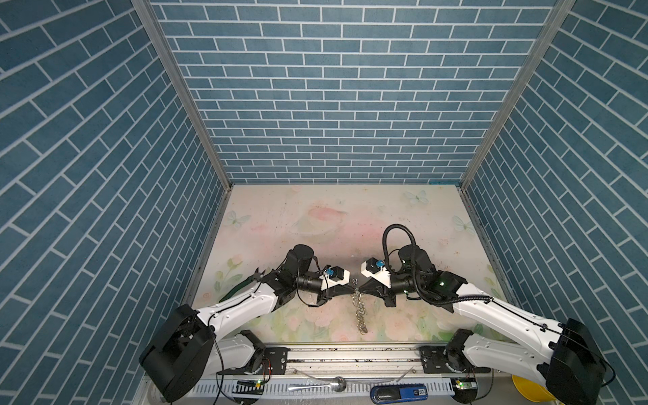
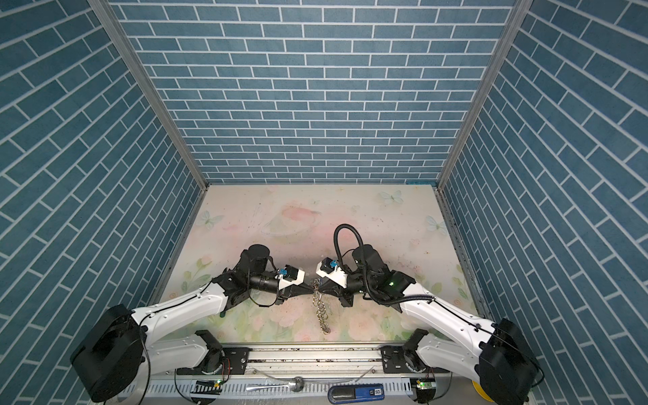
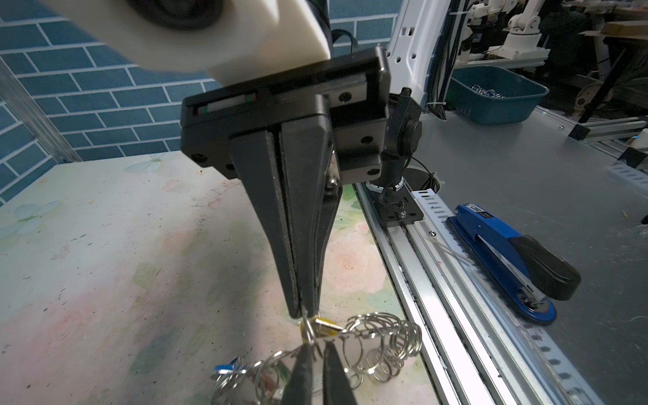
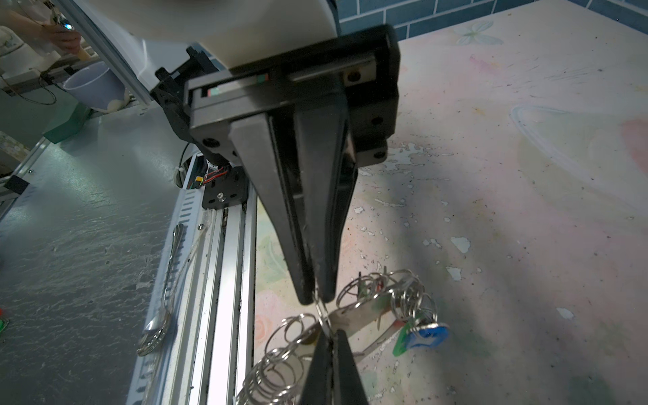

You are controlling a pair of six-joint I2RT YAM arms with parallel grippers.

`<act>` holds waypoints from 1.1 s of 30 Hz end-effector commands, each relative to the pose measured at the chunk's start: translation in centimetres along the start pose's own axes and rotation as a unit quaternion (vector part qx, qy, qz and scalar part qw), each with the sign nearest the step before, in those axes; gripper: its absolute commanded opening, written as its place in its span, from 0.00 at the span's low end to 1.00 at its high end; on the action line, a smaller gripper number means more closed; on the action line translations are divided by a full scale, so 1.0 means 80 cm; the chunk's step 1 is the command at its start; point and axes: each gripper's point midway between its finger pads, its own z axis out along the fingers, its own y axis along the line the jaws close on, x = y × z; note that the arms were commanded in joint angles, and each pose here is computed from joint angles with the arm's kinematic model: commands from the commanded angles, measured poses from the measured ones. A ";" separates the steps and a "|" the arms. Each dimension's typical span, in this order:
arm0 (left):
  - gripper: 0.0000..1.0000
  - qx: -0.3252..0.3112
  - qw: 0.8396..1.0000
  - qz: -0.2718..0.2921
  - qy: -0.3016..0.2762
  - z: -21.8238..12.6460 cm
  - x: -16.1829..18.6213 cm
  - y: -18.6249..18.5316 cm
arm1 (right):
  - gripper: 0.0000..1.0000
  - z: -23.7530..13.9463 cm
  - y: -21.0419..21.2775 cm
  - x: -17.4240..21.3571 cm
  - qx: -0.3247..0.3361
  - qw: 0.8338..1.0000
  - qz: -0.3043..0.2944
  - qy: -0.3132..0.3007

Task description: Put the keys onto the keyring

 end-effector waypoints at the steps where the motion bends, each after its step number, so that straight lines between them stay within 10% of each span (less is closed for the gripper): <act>1: 0.22 -0.034 0.999 -0.014 0.011 -0.003 -0.008 0.017 | 0.00 -0.016 -0.003 -0.025 0.023 0.999 -0.026 0.009; 12: 0.32 -0.133 0.972 -0.193 -0.021 -0.013 -0.034 0.025 | 0.00 -0.022 -0.012 -0.016 0.067 0.992 -0.045 0.098; 33: 0.28 -0.107 0.975 -0.194 -0.018 0.025 -0.028 0.009 | 0.00 -0.007 -0.008 -0.023 0.072 0.985 -0.074 0.137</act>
